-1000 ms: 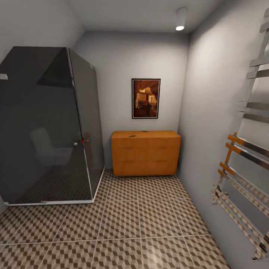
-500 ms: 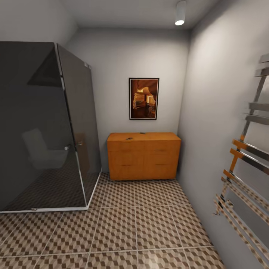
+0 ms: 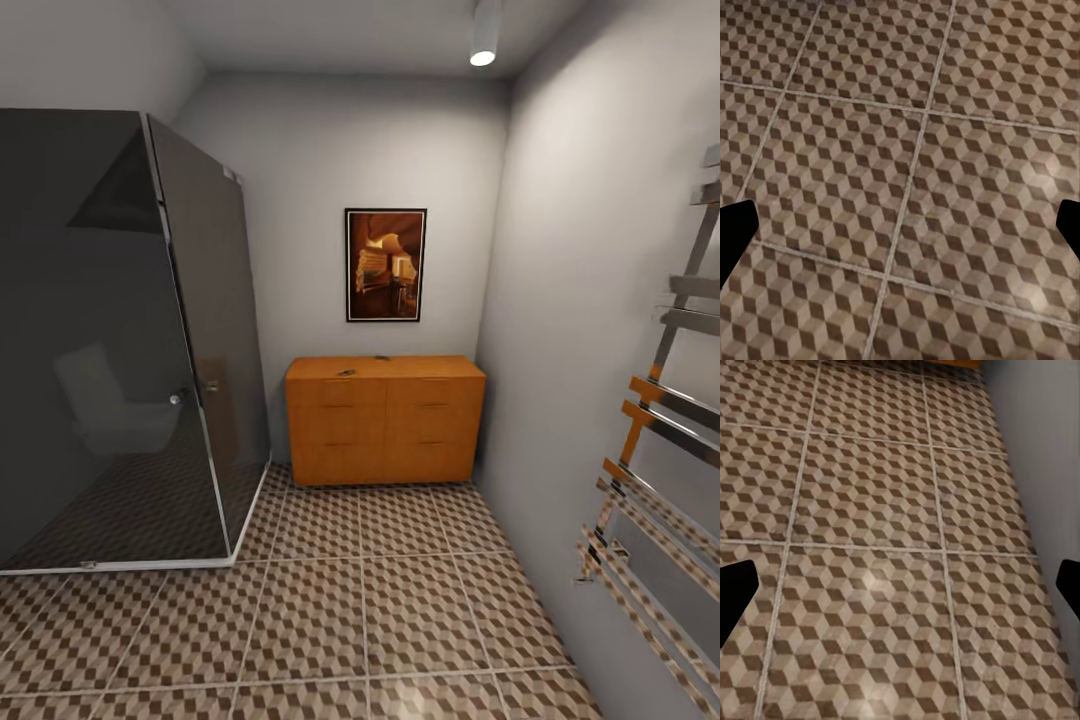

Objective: Take the four mousetraps from the cabinet in the bathroom and place them on the bathroom floor. Make sure all four end up on the same floor surface, and ensure that at least two of them are either under or directly next to the same bathroom sink.

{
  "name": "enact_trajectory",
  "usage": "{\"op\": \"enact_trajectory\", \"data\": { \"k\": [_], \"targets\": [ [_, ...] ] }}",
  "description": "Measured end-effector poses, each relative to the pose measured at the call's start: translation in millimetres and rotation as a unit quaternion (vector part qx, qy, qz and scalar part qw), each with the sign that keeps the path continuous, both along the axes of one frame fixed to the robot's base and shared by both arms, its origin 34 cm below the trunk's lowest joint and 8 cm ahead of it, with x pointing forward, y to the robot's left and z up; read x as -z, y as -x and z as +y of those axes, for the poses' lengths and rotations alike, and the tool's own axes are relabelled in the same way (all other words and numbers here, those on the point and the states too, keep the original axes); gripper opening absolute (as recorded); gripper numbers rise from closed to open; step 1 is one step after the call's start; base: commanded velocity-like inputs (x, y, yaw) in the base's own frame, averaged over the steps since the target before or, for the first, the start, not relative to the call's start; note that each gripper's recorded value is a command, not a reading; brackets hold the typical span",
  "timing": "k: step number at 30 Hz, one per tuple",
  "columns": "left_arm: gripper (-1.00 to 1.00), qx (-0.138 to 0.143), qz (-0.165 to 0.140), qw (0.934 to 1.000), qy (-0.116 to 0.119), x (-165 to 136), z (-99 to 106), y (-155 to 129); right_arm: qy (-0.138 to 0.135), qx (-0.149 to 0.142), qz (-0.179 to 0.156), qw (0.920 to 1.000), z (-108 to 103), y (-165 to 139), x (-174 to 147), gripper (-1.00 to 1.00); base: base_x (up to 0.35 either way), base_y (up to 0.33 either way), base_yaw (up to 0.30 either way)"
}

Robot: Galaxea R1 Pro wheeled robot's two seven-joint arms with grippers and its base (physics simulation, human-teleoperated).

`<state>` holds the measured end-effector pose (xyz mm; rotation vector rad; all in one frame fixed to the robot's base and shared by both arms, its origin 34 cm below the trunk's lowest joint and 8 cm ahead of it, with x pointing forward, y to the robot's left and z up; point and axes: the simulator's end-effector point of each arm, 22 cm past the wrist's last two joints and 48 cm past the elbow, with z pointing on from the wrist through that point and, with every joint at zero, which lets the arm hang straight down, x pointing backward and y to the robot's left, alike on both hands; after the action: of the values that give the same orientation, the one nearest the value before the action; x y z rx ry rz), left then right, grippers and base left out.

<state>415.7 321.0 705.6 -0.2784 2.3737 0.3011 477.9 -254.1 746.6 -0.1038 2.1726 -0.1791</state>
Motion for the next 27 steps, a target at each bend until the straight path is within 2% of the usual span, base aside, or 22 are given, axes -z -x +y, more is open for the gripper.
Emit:
{"op": "enact_trajectory", "data": {
  "k": [18,27],
  "targets": [
    [1.0,0.001,0.0,1.0,0.001,0.6,-1.7,-0.4,0.0,0.0,0.001,1.0,0.1,-0.1,0.8,1.0,0.323,-0.001,0.0],
    [1.0,0.001,0.001,1.0,0.001,0.7,-1.8,-0.2,0.0,0.0,0.001,1.0,0.0,-0.1,0.7,1.0,0.327,-0.081,0.0]
  ]
}}
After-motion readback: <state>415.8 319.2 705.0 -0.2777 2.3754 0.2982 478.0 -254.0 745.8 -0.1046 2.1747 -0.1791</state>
